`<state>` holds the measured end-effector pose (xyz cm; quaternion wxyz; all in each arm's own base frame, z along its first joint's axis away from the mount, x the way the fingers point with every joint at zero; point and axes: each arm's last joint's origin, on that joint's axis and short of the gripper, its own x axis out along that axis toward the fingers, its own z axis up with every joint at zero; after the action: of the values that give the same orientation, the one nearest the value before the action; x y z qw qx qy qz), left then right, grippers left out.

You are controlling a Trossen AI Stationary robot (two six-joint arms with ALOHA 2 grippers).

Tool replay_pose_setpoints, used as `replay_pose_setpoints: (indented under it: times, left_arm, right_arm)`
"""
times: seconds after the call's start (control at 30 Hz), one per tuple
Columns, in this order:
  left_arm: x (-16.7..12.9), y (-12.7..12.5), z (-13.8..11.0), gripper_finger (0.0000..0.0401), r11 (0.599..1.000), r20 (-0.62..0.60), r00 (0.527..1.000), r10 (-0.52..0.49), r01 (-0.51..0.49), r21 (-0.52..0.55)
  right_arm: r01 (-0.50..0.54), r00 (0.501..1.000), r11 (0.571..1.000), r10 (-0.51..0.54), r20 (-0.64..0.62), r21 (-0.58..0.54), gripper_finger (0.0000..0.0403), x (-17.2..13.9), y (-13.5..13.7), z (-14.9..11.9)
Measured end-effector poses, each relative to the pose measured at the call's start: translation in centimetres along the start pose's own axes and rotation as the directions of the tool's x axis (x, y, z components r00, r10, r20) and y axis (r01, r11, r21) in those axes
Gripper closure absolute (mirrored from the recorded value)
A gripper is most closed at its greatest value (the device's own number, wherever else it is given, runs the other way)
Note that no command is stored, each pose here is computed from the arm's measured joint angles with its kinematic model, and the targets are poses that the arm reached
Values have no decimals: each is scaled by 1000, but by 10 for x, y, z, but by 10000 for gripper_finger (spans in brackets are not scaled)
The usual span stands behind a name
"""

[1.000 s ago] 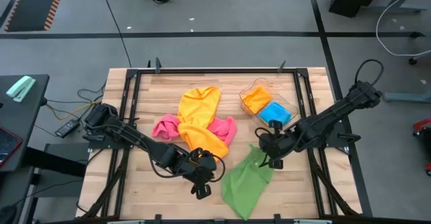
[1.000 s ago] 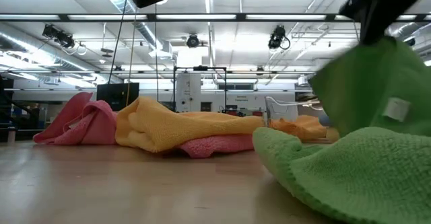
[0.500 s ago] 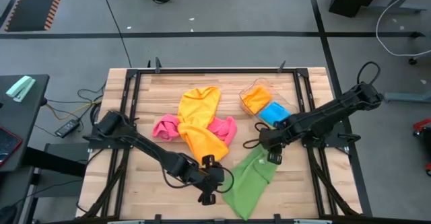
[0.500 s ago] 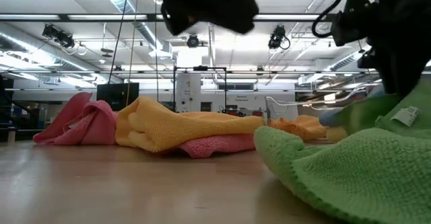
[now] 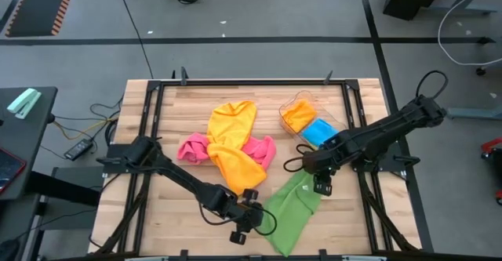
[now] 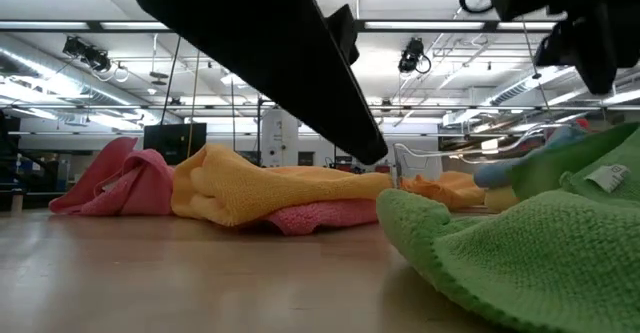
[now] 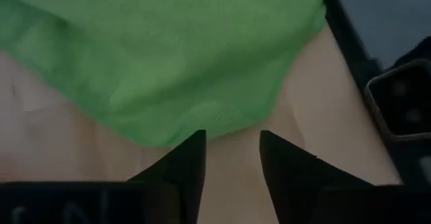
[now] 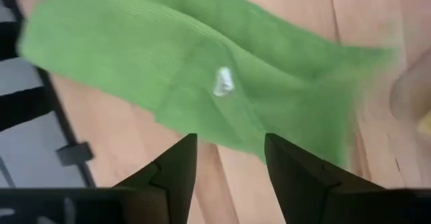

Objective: Fold microfiber towels
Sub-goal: Fold the green towel

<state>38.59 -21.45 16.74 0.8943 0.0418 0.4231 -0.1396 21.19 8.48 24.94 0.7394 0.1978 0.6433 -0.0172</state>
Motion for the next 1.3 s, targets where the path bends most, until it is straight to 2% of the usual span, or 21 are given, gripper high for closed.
replay_pose_setpoints:
  times: [0.13, 0.3, 0.53, 0.67, 0.73, 0.93, 1.13, 1.3]
  left_arm:
    - [3, 2, 1, 247, 995, 26, 997, 70, -71, 67]
    - [3, 2, 1, 249, 985, 33, 997, 75, -79, 155]
    - [17, 13, -2, 245, 989, 19, 998, 66, -68, 132]
    - [24, 18, -5, 247, 994, 9, 998, 57, -58, 96]
    - [24, 18, -5, 252, 995, -1, 1000, 14, -14, 94]
    - [24, 20, -10, 297, 995, -64, 997, -40, 46, 88]
    - [24, 22, -13, 385, 997, -99, 994, -39, 45, 60]
    - [9, 21, -8, 394, 998, -113, 993, -45, 50, 41]
  right_arm:
    - [3, 997, 999, 1, 76, -50, 221, -14, 15, 1]
    - [36, 983, 997, -24, 183, -64, 222, -24, 29, -1]
    - [-22, 945, 1000, 20, 327, 4, 222, -25, 47, -2]
    - [-48, 920, 999, 42, 389, 7, 222, -26, 56, -4]
    - [-52, 915, 999, 45, 402, 7, 222, -26, 59, -6]
    - [-33, 903, 999, 24, 429, 13, 222, -25, 63, -11]
    - [-34, 899, 999, 25, 437, 14, 222, -26, 63, -11]
    - [-26, 898, 1000, 30, 440, -15, 222, -25, 65, -13]
